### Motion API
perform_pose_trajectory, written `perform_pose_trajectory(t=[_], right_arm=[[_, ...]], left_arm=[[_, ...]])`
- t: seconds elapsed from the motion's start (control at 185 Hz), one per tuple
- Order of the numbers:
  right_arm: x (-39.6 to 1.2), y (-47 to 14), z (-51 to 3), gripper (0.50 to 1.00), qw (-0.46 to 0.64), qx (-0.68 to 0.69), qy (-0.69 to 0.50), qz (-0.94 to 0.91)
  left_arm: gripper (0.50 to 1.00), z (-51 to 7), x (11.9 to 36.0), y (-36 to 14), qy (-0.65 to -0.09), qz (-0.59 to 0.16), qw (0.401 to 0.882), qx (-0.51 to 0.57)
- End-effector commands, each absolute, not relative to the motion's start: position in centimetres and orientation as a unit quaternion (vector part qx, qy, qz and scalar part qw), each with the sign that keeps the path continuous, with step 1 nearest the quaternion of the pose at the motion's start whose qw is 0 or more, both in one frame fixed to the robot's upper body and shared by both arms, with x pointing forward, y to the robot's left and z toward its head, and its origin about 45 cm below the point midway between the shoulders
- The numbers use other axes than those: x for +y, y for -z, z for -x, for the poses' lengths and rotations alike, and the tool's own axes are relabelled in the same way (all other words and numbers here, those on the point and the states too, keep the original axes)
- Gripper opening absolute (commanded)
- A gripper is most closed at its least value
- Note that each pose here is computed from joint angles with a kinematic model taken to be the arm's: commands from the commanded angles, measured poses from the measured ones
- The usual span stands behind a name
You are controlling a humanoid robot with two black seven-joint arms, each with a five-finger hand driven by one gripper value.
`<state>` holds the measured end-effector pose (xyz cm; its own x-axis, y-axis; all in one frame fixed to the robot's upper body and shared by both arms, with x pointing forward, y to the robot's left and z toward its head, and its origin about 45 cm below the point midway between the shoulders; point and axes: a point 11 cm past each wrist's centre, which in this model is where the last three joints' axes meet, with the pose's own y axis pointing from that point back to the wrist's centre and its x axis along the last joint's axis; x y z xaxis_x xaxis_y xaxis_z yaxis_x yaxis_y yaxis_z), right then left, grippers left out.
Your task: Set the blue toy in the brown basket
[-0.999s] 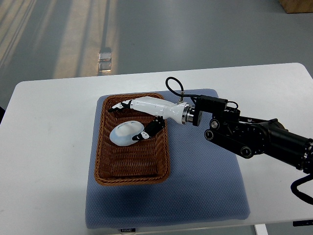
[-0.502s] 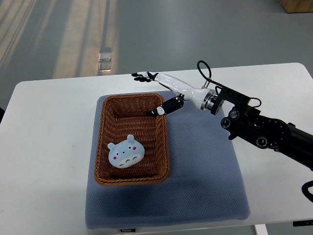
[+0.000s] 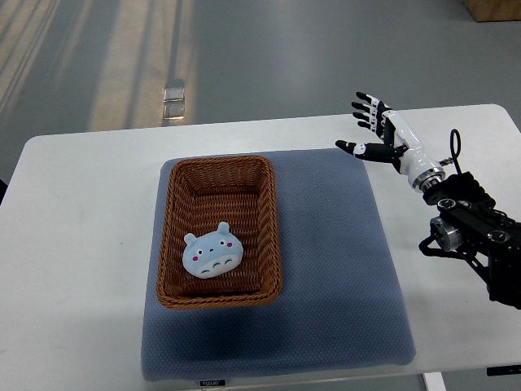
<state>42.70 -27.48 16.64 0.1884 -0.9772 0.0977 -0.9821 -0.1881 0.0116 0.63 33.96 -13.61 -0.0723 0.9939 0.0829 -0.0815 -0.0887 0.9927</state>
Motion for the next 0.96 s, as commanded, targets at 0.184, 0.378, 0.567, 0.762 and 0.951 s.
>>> perform_pose_trajectory(t=[0.184,0.378,0.567,0.762,0.951], right_arm=[[-29.7,-15.7,-42.4,0.895,-0.032,-0.686,0.079,-0.722],[-29.5,-14.9,-41.8,0.897,-0.066,-0.686,0.132,-0.713],[-29.0,-14.8,-41.5,0.909,-0.081,-0.661,0.143,-0.732],[-28.9,-14.9,-41.5,0.907,-0.087,-0.658,0.142,-0.734],[-28.8,-14.8,-41.4,0.907,-0.087,-0.657,0.143,-0.735]], left_arm=[[1.0,-0.6,34.0,13.6,-0.559,-0.482,0.481,0.473],[1.0,-0.6,34.0,13.6,-0.56,-0.481,0.48,0.474],[1.0,-0.6,34.1,13.6,-0.561,-0.481,0.48,0.473],[1.0,-0.7,34.0,13.6,-0.561,-0.48,0.48,0.473],[1.0,-0.6,34.1,13.6,-0.561,-0.481,0.479,0.474]])
